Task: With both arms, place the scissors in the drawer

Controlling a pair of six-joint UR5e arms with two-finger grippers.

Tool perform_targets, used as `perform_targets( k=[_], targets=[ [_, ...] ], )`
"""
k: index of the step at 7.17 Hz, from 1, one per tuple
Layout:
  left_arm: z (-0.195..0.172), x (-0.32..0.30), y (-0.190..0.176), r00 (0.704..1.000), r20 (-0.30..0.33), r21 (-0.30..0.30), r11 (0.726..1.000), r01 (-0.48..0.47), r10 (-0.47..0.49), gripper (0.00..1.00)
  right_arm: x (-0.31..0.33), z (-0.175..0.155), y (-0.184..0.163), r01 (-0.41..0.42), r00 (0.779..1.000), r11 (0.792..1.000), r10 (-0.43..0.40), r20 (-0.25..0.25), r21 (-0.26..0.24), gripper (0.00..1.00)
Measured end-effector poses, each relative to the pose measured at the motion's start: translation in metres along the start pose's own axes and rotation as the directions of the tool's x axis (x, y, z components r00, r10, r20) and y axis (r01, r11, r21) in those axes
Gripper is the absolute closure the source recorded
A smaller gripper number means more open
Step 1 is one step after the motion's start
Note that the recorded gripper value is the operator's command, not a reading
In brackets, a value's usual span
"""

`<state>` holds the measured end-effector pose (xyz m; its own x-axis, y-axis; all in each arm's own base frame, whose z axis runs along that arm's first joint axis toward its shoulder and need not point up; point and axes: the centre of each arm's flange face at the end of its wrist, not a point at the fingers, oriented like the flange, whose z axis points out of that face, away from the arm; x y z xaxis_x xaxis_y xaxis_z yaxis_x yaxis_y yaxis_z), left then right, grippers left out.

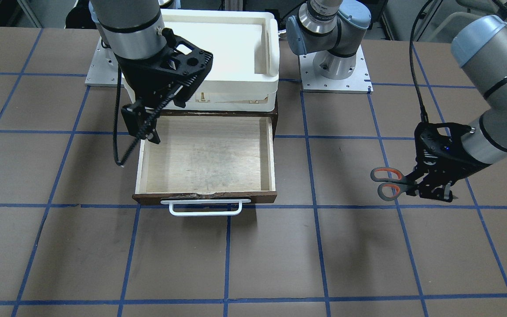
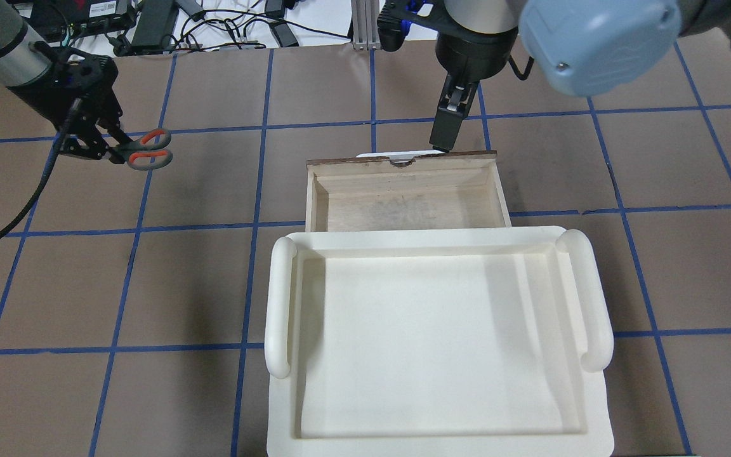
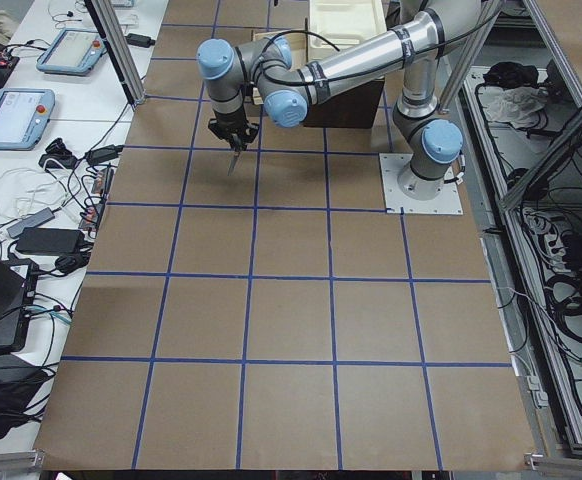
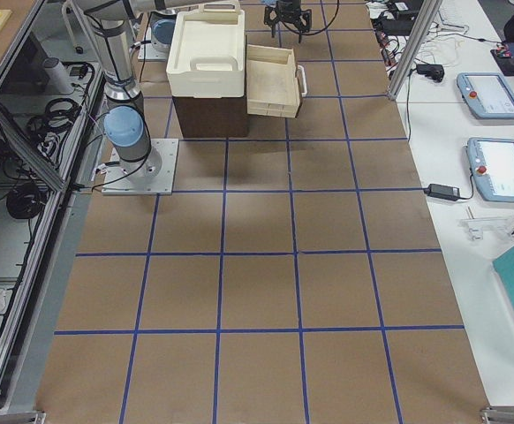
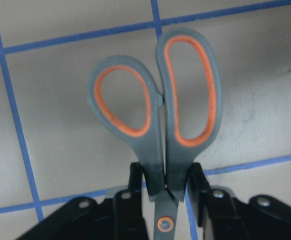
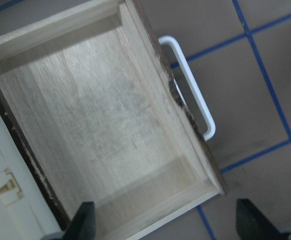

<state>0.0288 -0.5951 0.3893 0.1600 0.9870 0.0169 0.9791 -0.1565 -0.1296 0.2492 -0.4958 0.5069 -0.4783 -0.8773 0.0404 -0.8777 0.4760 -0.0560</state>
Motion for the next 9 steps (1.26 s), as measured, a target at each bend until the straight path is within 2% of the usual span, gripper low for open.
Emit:
perform_targets(
  k=[1,2,3,4,6,7,9],
  targets=[
    [-0.005,-0.002,-0.028,1.0,0.01,0.01,1.0,0.015,-0.015,1.0,-0.018,-0.012,0.021,-0.19,0.982,0.981,0.19,-0.009,-0.031,0.0],
    [-0.007,-0.003,-0.057,1.0,0.017,0.026,0.999,0.025,-0.025,1.0,-0.033,-0.021,0.036,-0.369,0.929,0.927,0.369,-0.011,-0.062,0.0],
    [-0.006,-0.003,-0.085,1.0,0.015,0.034,0.999,0.024,-0.025,1.0,-0.039,-0.027,0.045,-0.516,0.856,0.853,0.516,-0.02,-0.079,0.0],
    [-0.004,-0.001,-0.116,1.0,0.013,0.036,0.999,0.022,-0.022,1.0,-0.039,-0.033,0.053,-0.629,0.777,0.774,0.628,-0.03,-0.078,0.0],
    [0.0,0.004,-0.177,1.0,0.008,0.035,0.999,-0.01,0.009,1.0,-0.009,-0.042,0.082,-0.752,0.658,0.656,0.753,-0.017,-0.059,0.0],
    [0.007,0.006,-0.204,1.0,-0.004,0.033,0.999,-0.018,0.018,1.0,0.007,-0.044,0.094,-0.789,0.613,0.612,0.79,-0.003,-0.051,0.0],
    [0.017,0.016,-0.263,1.0,-0.016,0.03,0.999,-0.026,0.027,1.0,0.017,-0.044,0.101,-0.839,0.542,0.541,0.841,0.006,-0.047,0.0]
  ],
)
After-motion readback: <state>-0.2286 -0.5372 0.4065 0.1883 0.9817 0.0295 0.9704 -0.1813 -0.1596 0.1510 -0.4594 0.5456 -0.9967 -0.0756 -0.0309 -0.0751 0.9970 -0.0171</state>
